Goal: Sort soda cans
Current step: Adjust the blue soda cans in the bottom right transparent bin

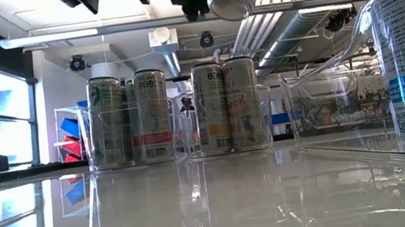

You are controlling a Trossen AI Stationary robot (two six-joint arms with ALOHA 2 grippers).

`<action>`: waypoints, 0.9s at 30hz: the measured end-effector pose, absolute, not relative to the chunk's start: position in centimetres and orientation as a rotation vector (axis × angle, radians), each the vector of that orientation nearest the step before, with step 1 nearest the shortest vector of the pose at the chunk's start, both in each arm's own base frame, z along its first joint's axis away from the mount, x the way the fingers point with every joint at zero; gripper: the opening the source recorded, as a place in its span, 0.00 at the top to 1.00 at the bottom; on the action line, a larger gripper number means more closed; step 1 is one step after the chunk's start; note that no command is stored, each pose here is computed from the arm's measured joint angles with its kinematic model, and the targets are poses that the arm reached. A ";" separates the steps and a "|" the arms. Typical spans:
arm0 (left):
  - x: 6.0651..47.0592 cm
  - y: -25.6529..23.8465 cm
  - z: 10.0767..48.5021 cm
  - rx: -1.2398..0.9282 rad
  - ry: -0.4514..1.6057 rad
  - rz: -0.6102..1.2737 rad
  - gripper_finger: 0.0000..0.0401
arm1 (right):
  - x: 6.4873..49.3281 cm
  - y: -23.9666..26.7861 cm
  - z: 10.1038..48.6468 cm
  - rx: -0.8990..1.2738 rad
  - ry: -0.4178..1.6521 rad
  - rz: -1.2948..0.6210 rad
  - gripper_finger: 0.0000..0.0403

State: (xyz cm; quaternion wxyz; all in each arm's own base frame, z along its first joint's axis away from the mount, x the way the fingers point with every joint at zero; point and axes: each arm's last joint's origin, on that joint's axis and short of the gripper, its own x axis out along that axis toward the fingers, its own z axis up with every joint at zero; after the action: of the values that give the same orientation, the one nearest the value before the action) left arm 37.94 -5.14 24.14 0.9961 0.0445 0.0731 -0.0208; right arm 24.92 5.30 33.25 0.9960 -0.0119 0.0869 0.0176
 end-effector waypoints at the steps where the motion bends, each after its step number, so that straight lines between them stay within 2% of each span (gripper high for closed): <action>1: 37.9 -5.1 24.0 0.086 0.159 -0.040 0.30 | 24.9 5.3 33.4 -0.014 0.204 0.033 0.42; 5: 37.4 -4.4 24.1 0.039 0.239 0.041 0.07 | 23.5 5.5 33.6 0.002 0.341 -0.027 0.42; 7: 36.8 -4.1 24.1 0.044 0.299 0.106 0.03 | 22.3 5.5 33.7 0.026 0.375 -0.079 0.42; 10: 35.8 -4.0 24.6 0.069 0.364 0.184 0.04 | 20.6 5.4 33.1 0.076 0.428 -0.159 0.42; 13: 35.0 -4.3 25.7 0.076 0.341 0.216 0.05 | 20.0 5.6 31.5 0.131 0.490 -0.173 0.42; 18: 34.3 -4.5 26.1 0.072 0.320 0.226 0.05 | 20.8 6.5 29.1 0.167 0.576 -0.106 0.42; 27: 34.2 -4.8 25.7 0.046 0.322 0.231 0.04 | 22.6 7.7 26.2 0.068 0.715 -0.005 0.42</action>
State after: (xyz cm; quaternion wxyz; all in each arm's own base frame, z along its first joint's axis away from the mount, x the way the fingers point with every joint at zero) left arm 34.18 -4.81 25.72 0.9801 0.0230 0.1601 0.1148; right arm 22.63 7.72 26.20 0.9362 0.0332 0.3499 -0.0027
